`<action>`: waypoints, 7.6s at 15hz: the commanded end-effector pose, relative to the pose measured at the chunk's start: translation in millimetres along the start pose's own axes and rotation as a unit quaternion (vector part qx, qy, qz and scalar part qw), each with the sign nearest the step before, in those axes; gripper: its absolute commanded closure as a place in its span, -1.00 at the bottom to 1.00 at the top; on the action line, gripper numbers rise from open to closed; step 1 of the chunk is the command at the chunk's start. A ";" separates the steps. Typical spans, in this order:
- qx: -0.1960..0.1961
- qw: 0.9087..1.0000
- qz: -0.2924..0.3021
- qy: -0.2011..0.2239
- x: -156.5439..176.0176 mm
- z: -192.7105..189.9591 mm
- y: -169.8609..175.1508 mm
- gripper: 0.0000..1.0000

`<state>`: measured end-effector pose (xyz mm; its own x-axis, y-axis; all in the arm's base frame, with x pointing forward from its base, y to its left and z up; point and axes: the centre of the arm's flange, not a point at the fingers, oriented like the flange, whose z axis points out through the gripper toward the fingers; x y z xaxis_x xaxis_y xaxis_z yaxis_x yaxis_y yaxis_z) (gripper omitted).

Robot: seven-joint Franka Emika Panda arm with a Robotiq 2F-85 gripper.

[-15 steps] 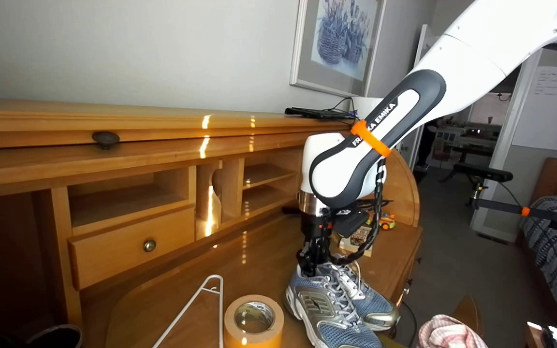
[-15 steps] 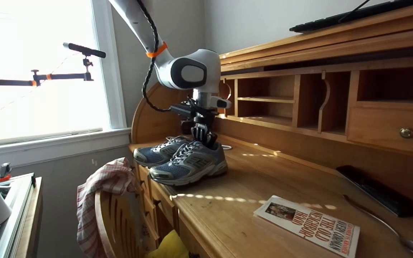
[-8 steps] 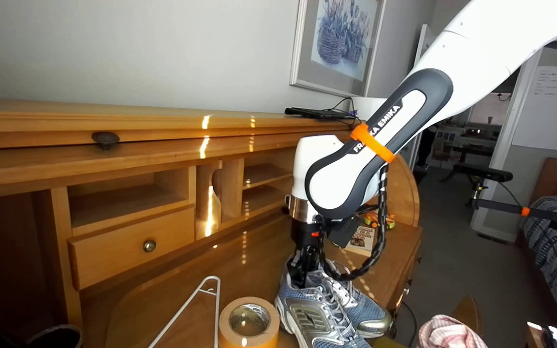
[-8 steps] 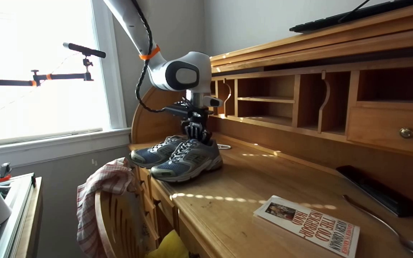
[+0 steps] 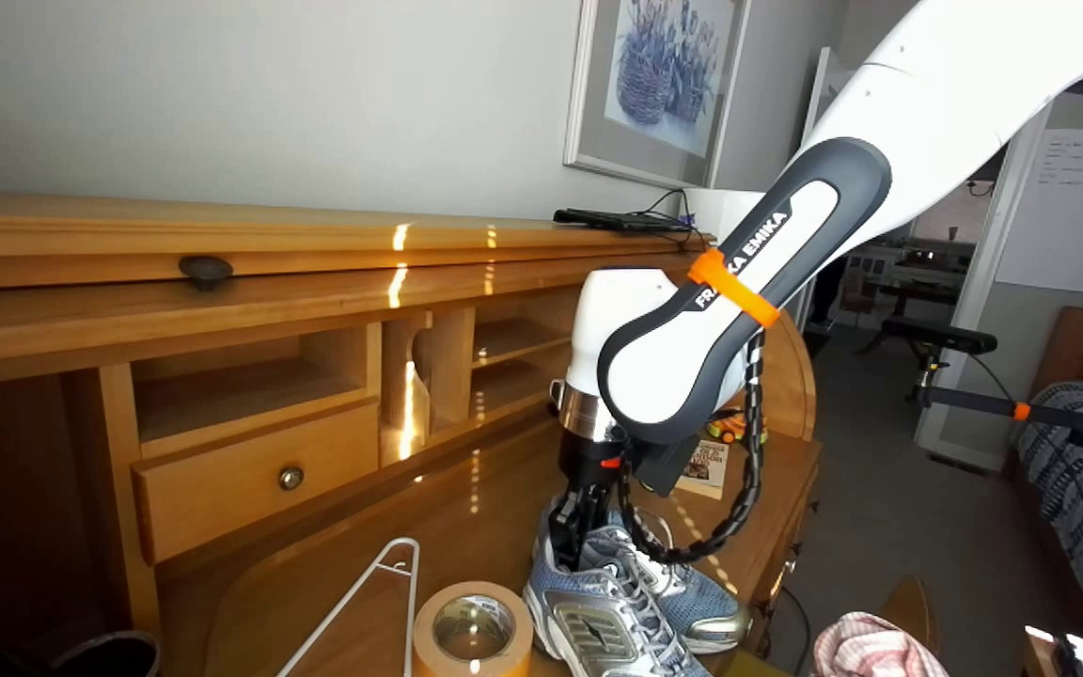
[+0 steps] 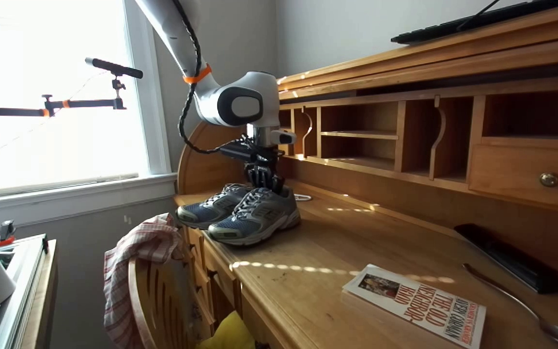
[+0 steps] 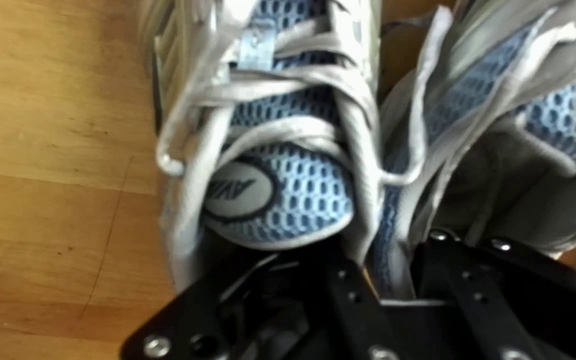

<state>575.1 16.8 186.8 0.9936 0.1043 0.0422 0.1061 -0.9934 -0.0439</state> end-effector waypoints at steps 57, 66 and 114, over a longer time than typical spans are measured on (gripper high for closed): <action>-0.157 0.962 0.223 0.036 -50.9 -33.9 322.6 -1.00; -0.150 0.953 0.261 0.046 -36.8 2.6 328.8 -1.00; -0.106 0.920 0.375 -0.039 -74.7 -4.8 297.3 -1.00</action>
<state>550.3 -296.3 151.2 0.7773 -0.6287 -0.0235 -0.6129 -0.7651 0.1973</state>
